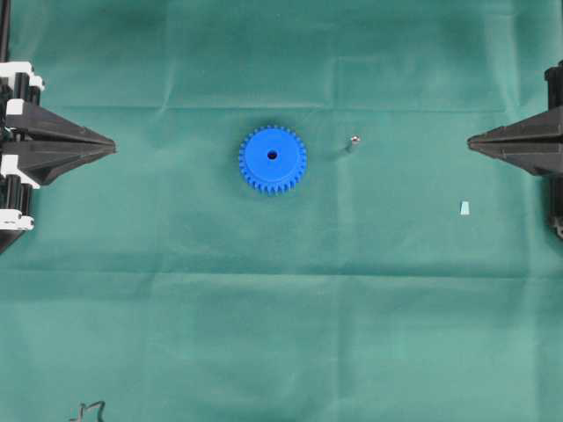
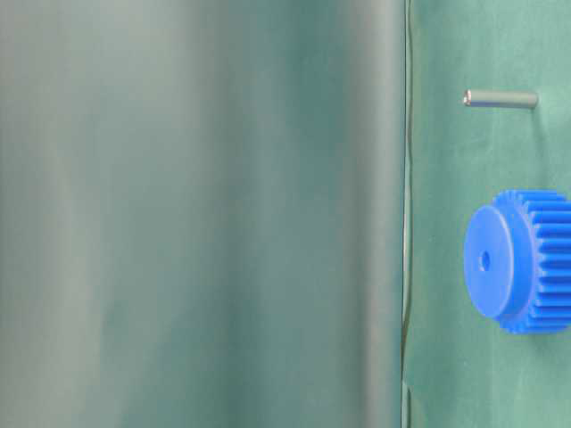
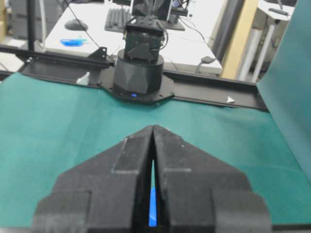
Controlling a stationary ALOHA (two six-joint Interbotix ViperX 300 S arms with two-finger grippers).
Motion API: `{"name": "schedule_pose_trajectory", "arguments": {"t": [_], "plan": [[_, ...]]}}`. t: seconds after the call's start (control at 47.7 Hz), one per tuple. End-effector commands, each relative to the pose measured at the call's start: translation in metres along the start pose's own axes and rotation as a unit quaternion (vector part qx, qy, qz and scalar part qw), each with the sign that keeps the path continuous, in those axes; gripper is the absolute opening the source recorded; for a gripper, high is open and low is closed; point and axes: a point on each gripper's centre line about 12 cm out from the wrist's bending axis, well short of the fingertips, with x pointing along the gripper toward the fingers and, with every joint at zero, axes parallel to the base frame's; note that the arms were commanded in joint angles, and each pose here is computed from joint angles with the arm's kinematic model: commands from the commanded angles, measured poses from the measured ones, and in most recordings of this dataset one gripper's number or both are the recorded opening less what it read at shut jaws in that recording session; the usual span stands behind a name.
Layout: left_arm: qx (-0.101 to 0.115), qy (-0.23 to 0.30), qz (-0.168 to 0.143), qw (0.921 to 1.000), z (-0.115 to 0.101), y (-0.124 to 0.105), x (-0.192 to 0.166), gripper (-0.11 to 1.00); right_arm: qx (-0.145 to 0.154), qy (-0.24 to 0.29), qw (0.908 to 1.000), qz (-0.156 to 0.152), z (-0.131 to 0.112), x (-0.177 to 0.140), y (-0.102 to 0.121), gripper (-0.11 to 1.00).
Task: Insert the shaft into the center hole of the gear.
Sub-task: 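Move the right gripper left over the grey metal shaft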
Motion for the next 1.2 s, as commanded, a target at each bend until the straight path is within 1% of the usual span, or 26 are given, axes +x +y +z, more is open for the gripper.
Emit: {"name": "schedule_pose_trajectory", "arguments": {"t": [0.0, 0.21, 0.315, 0.524, 0.65, 0.692, 0.734, 0.776, 0.839, 0.881, 0.902, 0.944, 1.007, 1.028, 1.07, 1.174], "plan": [[-0.005, -0.009, -0.004, 0.9999, 0.013, -0.001, 0.002, 0.00, 0.003, -0.006, 1.0000, -0.003, 0.005, 0.002, -0.001, 0.03], [-0.007, -0.002, -0.004, 1.0000, 0.013, -0.001, 0.002, 0.00, 0.003, 0.010, 0.9999, -0.003, 0.001, 0.003, -0.001, 0.03], [-0.007, -0.004, -0.004, 1.0000, 0.015, -0.001, 0.003, 0.00, 0.008, 0.018, 0.9998, -0.010, 0.004, 0.006, -0.004, 0.03], [-0.006, -0.003, -0.004, 1.0000, 0.015, -0.001, 0.003, 0.00, 0.017, 0.072, 0.9957, -0.056, -0.001, 0.027, -0.024, 0.03], [-0.006, 0.001, -0.004, 1.0000, 0.014, -0.001, 0.003, 0.00, 0.023, 0.111, 0.9905, -0.078, -0.016, 0.044, -0.037, 0.03], [-0.007, 0.002, -0.004, 1.0000, 0.014, -0.001, 0.003, 0.00, 0.028, 0.126, 0.9880, -0.084, -0.023, 0.051, -0.040, 0.05], [-0.007, 0.005, -0.004, 1.0000, 0.013, -0.001, 0.003, 0.00, 0.032, 0.139, 0.9858, -0.088, -0.030, 0.056, -0.043, 0.10], [-0.007, 0.005, -0.004, 1.0000, 0.013, -0.001, 0.003, 0.00, 0.037, 0.157, 0.9827, -0.091, -0.038, 0.061, -0.045, 0.19], [-0.007, 0.007, -0.004, 0.9999, 0.013, -0.001, 0.003, 0.00, 0.045, 0.179, 0.9780, -0.097, -0.050, 0.070, -0.049, 0.36], [-0.007, 0.008, -0.004, 0.9999, 0.012, -0.001, 0.003, 0.00, 0.052, 0.197, 0.9740, -0.099, -0.060, 0.076, -0.051, 0.48], [-0.007, 0.008, -0.004, 0.9999, 0.012, -0.001, 0.003, 0.00, 0.053, 0.205, 0.9721, -0.101, -0.065, 0.078, -0.052, 0.57], [-0.006, 0.007, -0.004, 1.0000, 0.013, -0.001, 0.003, 0.00, 0.055, 0.221, 0.9681, -0.104, -0.075, 0.082, -0.054, 0.69], [-0.007, 0.007, -0.004, 0.9999, 0.013, -0.001, 0.003, 0.00, 0.058, 0.245, 0.9617, -0.107, -0.091, 0.087, -0.056, 0.86], [-0.006, 0.008, -0.004, 0.9999, 0.012, -0.001, 0.003, 0.00, 0.060, 0.252, 0.9598, -0.108, -0.096, 0.089, -0.057, 0.89], [-0.007, 0.008, -0.004, 0.9999, 0.012, -0.001, 0.003, 0.00, 0.062, 0.269, 0.9549, -0.110, -0.108, 0.093, -0.059, 0.90], [-0.007, 0.011, -0.004, 0.9999, 0.012, -0.001, 0.003, 0.00, 0.070, 0.291, 0.9471, -0.115, -0.128, 0.100, -0.062, 0.83]]}}
